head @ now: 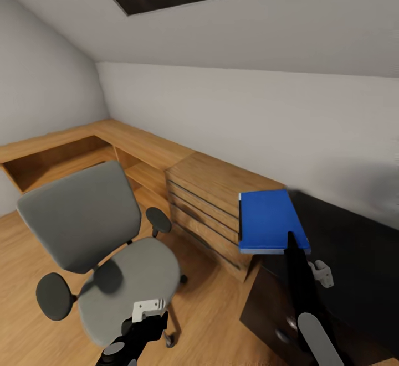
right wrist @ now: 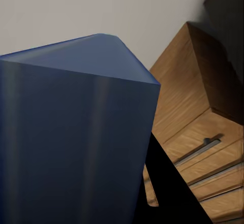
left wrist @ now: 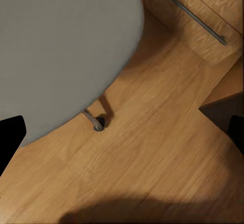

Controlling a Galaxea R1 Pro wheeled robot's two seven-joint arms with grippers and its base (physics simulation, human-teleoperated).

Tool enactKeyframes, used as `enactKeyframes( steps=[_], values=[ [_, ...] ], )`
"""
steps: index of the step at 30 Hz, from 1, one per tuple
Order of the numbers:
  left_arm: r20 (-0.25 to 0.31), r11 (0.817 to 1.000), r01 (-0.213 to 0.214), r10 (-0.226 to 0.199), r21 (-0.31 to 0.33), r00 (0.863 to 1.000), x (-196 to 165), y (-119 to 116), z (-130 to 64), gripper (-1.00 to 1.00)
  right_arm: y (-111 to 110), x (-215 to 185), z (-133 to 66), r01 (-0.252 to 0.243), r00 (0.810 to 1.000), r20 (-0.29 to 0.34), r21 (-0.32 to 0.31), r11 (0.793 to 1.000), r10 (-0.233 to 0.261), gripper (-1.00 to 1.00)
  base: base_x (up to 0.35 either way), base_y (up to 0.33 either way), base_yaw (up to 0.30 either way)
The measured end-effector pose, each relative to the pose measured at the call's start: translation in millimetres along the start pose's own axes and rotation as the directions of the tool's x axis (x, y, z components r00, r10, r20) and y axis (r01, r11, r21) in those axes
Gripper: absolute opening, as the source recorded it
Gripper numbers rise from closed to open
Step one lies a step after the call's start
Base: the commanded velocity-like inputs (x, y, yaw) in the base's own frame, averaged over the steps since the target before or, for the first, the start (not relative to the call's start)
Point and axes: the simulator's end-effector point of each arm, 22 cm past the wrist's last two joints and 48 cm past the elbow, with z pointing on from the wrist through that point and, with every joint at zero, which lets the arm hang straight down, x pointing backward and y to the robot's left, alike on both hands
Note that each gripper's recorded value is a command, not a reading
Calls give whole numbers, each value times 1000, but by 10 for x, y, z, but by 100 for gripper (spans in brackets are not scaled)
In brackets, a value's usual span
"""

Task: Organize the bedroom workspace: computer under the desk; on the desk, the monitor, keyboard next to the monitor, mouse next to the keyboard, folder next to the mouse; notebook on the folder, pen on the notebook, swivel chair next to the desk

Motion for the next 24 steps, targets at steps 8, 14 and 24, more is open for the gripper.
enactKeyframes(
  steps=[8,14,24],
  values=[
    [-15,1000,0,1,0,1000,59,-4,25,100,-86,-100,33,3,1000,22,18,1000,-3,-100,0,0,-216],
    [-22,1000,-11,12,16,1000,95,-84,30,100,-134,-133,48,5,1000,30,27,1000,-6,-100,0,0,-217],
    [-33,999,-32,33,34,999,97,-203,-62,100,-96,-213,44,10,999,35,37,999,-12,-100,0,0,-179]
  ],
)
